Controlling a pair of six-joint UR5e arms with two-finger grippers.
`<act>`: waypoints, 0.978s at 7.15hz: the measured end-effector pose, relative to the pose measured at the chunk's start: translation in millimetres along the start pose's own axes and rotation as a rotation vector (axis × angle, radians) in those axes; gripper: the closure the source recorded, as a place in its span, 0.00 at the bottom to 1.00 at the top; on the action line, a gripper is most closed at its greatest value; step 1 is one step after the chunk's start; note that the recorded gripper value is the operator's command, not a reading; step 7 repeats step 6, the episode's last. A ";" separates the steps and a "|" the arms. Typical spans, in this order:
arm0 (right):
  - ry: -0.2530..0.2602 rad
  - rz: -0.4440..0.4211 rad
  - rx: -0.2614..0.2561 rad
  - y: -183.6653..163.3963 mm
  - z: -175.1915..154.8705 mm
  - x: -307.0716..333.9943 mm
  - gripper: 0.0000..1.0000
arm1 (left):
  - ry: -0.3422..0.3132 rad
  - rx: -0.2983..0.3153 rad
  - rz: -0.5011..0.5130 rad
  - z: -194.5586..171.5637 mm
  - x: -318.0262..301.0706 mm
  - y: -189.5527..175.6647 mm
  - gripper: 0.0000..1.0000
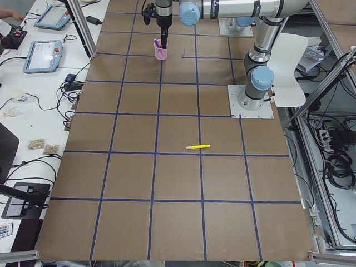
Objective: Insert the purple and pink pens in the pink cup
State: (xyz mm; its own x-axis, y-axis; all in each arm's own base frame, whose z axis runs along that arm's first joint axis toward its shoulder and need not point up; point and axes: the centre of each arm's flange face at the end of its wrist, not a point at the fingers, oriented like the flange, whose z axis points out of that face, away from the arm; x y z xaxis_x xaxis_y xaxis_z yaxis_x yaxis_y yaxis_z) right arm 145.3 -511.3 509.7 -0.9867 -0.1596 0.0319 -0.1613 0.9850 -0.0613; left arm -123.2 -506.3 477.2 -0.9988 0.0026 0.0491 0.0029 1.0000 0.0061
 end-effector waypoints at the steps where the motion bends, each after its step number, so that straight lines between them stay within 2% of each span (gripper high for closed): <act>1: 0.000 0.000 0.000 -0.3 0.3 -0.1 0.00 | -0.012 0.004 -0.012 -14.4 -4.4 0.6 0.00; 4: 0.000 -0.001 0.000 -0.5 0.6 -0.1 0.00 | -0.022 0.015 -0.015 -42.6 -3.1 0.6 0.00; 7: -0.001 -0.001 0.000 -0.5 0.6 -0.2 0.00 | -0.048 0.009 -0.014 -48.8 -5.0 3.6 0.00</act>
